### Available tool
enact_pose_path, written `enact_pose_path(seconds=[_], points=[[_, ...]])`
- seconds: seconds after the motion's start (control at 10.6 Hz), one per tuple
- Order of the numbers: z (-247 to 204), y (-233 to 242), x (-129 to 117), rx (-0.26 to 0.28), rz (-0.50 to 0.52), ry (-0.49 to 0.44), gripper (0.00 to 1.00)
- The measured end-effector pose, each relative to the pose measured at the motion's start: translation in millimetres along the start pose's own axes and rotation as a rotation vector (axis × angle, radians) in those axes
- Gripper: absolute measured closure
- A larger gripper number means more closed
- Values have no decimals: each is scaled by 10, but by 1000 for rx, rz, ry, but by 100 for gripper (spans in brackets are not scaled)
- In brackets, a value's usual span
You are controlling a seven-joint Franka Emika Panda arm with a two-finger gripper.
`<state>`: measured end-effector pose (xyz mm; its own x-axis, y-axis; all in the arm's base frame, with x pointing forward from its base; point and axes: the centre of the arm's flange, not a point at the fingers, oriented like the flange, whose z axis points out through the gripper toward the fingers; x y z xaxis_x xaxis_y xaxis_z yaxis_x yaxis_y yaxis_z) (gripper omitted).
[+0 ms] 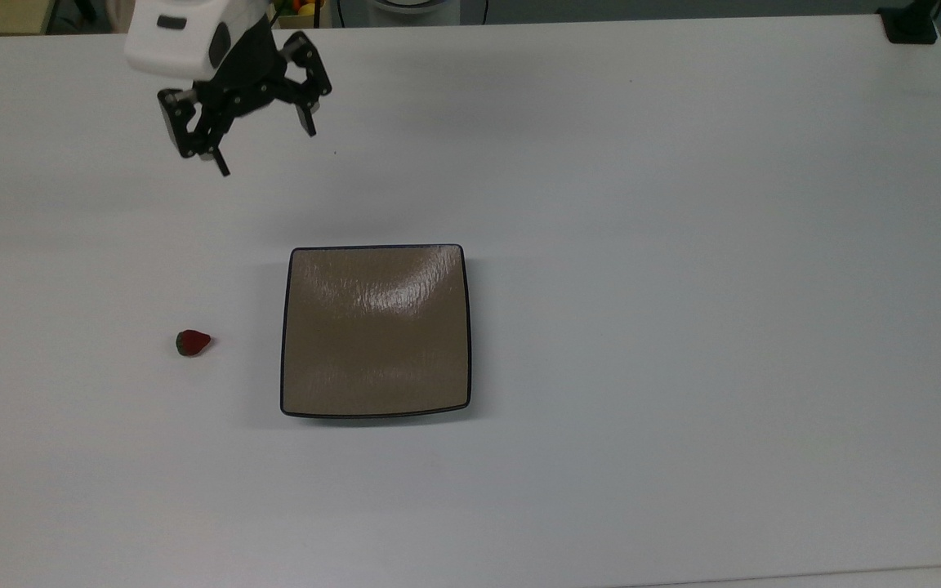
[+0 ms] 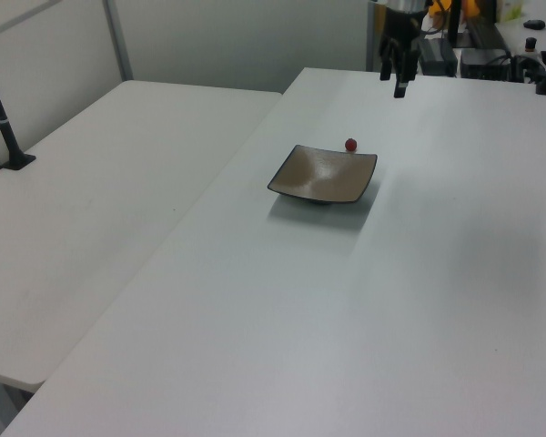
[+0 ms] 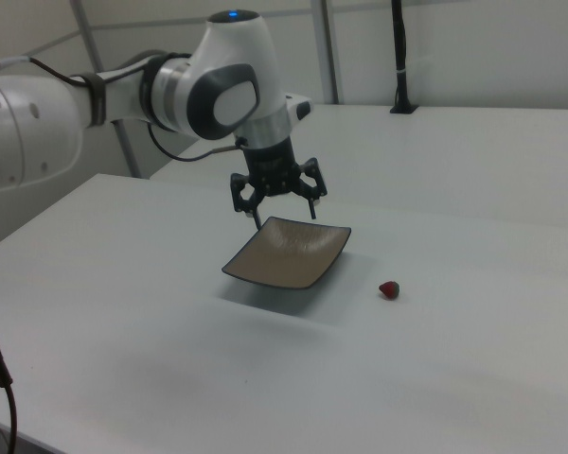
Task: Strawberries on a ceramic plate
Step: 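Move the open gripper over the red strawberry beside the plate, then lower the gripper onto the strawberry and close the fingers on it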
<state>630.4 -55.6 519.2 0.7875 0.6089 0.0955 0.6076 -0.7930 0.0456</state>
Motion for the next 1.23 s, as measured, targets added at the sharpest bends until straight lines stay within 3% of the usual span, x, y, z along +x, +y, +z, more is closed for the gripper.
enact_pose_path(seconds=[0.28,0.57,0.95,1.23], points=[[413,254,169,-51,10,43,0],[765,566,112,-103,39,60,0],[1247,898,77,-223,33,95,0],[1567,1042,41,-273,35,117,0]])
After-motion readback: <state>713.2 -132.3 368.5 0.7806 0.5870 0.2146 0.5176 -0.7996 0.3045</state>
